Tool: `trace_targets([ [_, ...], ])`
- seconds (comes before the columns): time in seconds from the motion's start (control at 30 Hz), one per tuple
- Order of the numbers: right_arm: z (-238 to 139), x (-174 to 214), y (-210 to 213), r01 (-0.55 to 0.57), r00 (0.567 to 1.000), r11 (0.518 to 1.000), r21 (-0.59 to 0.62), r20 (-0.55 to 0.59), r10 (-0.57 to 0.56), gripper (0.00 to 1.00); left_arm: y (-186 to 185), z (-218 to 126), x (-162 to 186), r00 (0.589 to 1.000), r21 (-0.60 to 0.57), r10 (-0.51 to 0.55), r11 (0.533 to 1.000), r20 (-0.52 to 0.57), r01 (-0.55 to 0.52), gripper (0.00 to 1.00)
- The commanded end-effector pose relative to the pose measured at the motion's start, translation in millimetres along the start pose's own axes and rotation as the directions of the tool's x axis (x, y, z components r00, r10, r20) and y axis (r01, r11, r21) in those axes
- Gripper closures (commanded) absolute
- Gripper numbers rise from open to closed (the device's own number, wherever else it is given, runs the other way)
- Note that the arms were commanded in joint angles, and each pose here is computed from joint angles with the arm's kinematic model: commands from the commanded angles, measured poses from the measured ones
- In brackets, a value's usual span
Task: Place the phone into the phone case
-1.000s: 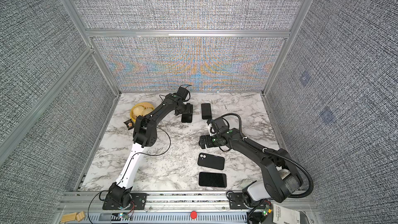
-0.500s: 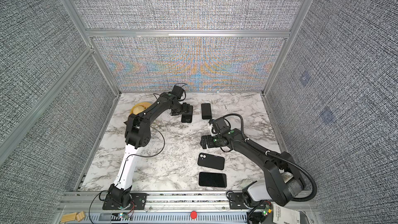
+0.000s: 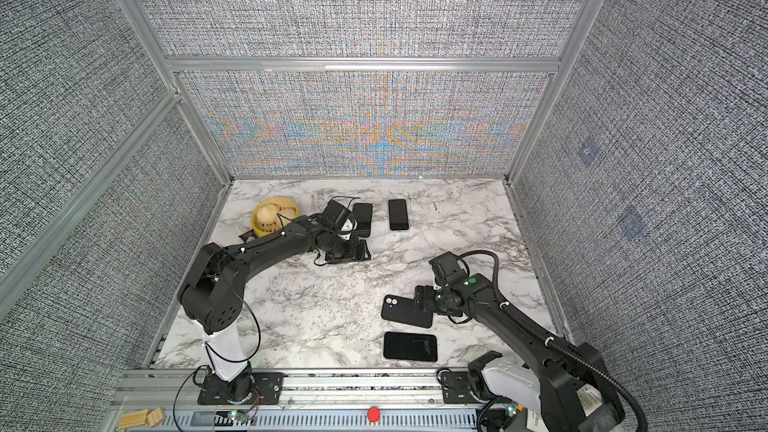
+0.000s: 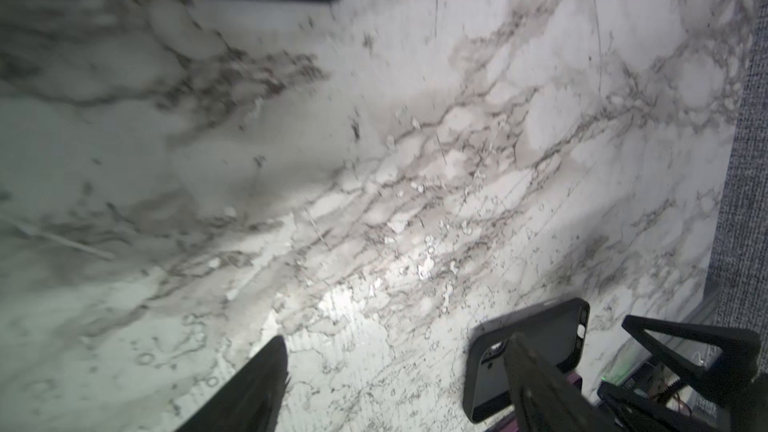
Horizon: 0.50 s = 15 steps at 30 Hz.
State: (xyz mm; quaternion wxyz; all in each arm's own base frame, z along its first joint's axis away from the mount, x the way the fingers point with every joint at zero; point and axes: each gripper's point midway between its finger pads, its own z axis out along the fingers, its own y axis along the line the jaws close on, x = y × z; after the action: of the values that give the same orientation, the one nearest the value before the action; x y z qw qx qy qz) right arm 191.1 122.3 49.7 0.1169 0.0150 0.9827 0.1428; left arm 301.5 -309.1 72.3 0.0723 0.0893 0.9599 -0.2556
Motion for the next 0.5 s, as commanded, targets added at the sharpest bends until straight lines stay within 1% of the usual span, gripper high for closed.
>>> trace_targets([
  [0.0, 5.8, 11.3, 3.4, -0.028, 0.999, 0.999, -0.035, -0.031, 0.027, 0.20, -12.6, 4.8, 8.0, 1.000, 0.067, 0.000, 0.998, -0.007, 0.001, 0.18],
  [0.1, 11.8, 20.1, 3.0, -0.031, 0.998, 0.999, -0.033, -0.058, 0.029, 0.25, -13.8, 12.9, 20.2, 0.999, 0.119, -0.003, 0.993, -0.042, 0.008, 0.18],
  [0.27, 19.8, 28.7, 9.3, -0.023, 0.996, 0.999, -0.038, -0.087, 0.020, 0.30, -9.1, 16.5, 32.2, 0.997, 0.130, 0.000, 0.992, -0.072, 0.009, 0.19],
  [0.47, 29.3, 34.7, 31.5, -0.007, 0.993, 0.996, -0.092, -0.119, -0.004, 0.34, 2.3, 14.7, 41.1, 0.996, 0.114, -0.023, 0.993, -0.084, 0.032, 0.19],
])
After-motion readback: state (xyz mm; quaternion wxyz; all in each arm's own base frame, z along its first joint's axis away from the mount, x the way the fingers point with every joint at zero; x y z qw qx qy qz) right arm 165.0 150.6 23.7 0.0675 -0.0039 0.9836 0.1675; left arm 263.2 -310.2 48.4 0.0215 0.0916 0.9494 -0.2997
